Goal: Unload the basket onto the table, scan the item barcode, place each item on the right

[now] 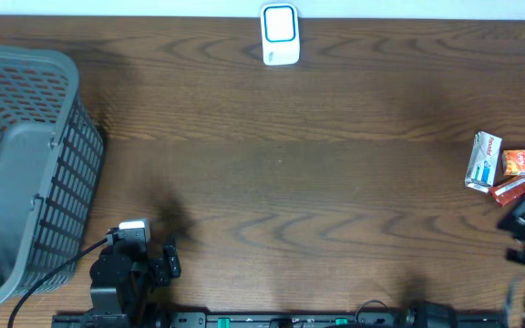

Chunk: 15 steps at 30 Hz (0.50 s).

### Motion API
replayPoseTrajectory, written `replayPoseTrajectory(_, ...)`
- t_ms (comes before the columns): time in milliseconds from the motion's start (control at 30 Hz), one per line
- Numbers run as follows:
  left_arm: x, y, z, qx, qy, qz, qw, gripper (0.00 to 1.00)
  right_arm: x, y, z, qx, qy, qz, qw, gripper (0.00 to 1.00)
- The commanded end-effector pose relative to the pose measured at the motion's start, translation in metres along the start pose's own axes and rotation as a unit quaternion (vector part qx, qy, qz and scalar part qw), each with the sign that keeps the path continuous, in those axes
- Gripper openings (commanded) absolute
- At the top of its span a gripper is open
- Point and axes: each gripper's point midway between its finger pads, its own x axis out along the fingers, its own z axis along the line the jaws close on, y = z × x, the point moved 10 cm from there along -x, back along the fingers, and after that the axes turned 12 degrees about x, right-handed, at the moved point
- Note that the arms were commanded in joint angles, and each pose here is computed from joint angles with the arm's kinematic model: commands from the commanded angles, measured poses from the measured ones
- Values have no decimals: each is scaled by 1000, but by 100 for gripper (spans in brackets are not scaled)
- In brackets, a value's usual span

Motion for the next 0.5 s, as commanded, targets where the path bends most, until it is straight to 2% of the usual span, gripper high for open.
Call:
replayPoseTrajectory(0, 1, 1, 0, -4, -3, 2, 1000, 86, 12, 53, -35, 42, 6, 29, 999, 99)
replayPoseTrajectory(67, 1, 1, 0, -4, -3, 2, 1000, 86, 16, 75, -51, 69, 15, 25, 997, 99)
replayPoseTrajectory(100, 1, 1, 0, -4, -3, 2, 1000, 86, 17, 99, -68, 105, 27, 22, 994, 99)
replayPoseTrajectory(200, 1, 1, 0, -4, -3, 2, 1000, 86, 13, 130, -92, 136, 49, 23, 989, 99)
replayPoseTrajectory(467, 1, 1, 0, -4, -3, 2, 1000, 86, -4, 191, -138, 130, 85, 40, 987, 99)
